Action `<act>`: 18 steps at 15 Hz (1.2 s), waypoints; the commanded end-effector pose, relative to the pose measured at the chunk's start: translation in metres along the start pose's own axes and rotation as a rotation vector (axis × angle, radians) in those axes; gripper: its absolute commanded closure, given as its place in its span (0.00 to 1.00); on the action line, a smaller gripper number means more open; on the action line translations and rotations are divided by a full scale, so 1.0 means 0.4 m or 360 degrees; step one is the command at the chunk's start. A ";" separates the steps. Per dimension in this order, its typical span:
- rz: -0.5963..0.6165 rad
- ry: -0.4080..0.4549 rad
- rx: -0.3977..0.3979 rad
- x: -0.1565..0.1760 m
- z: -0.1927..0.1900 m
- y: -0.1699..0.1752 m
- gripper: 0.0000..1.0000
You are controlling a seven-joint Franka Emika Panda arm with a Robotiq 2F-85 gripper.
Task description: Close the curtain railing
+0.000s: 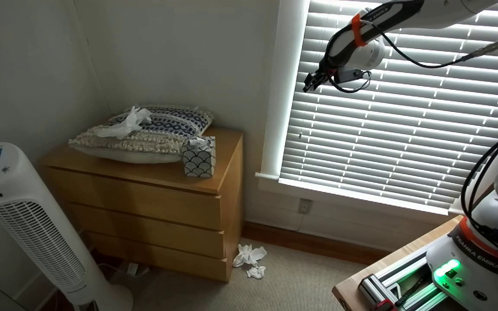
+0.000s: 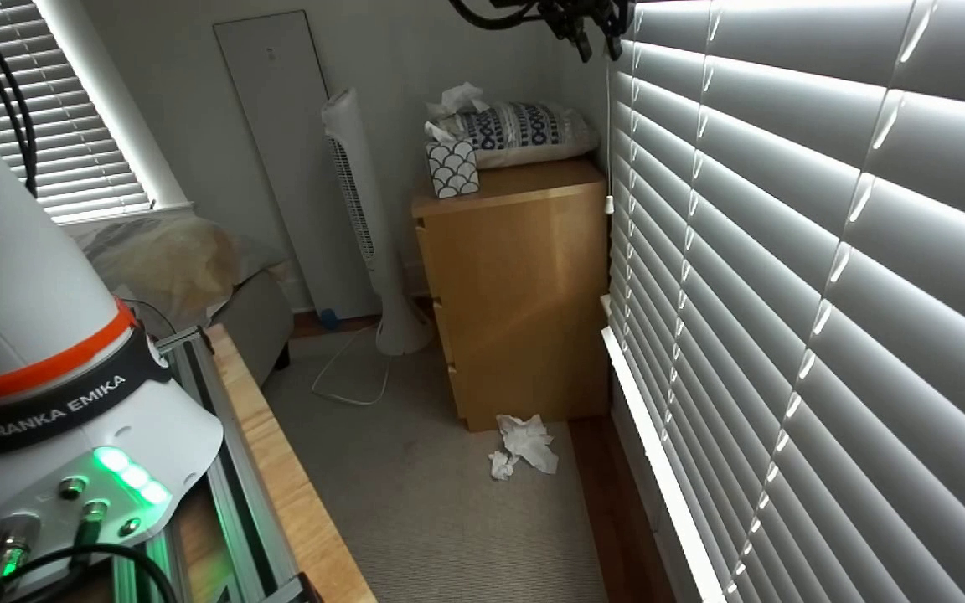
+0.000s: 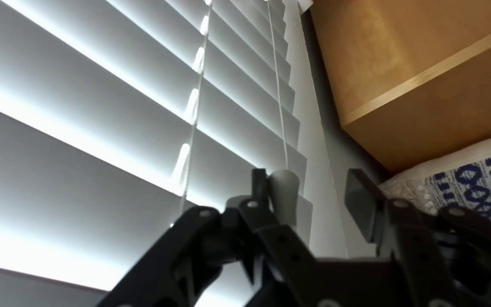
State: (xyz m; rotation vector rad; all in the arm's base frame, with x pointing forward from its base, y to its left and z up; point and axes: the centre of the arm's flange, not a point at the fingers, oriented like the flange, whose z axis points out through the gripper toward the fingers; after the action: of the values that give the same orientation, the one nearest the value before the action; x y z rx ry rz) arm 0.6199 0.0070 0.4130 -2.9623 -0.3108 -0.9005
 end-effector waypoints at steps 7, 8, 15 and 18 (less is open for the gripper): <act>0.0037 -0.0024 -0.0031 -0.012 0.003 0.008 0.95; 0.0045 -0.0056 -0.0044 -0.018 0.001 0.006 0.95; 0.0145 -0.0333 -0.0119 -0.077 0.032 0.010 0.95; 0.0170 -0.0463 -0.0108 -0.119 0.062 0.002 0.95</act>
State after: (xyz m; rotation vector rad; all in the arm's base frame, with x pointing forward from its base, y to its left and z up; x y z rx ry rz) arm 0.6073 -0.0047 0.3822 -3.1068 -0.1590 -0.5924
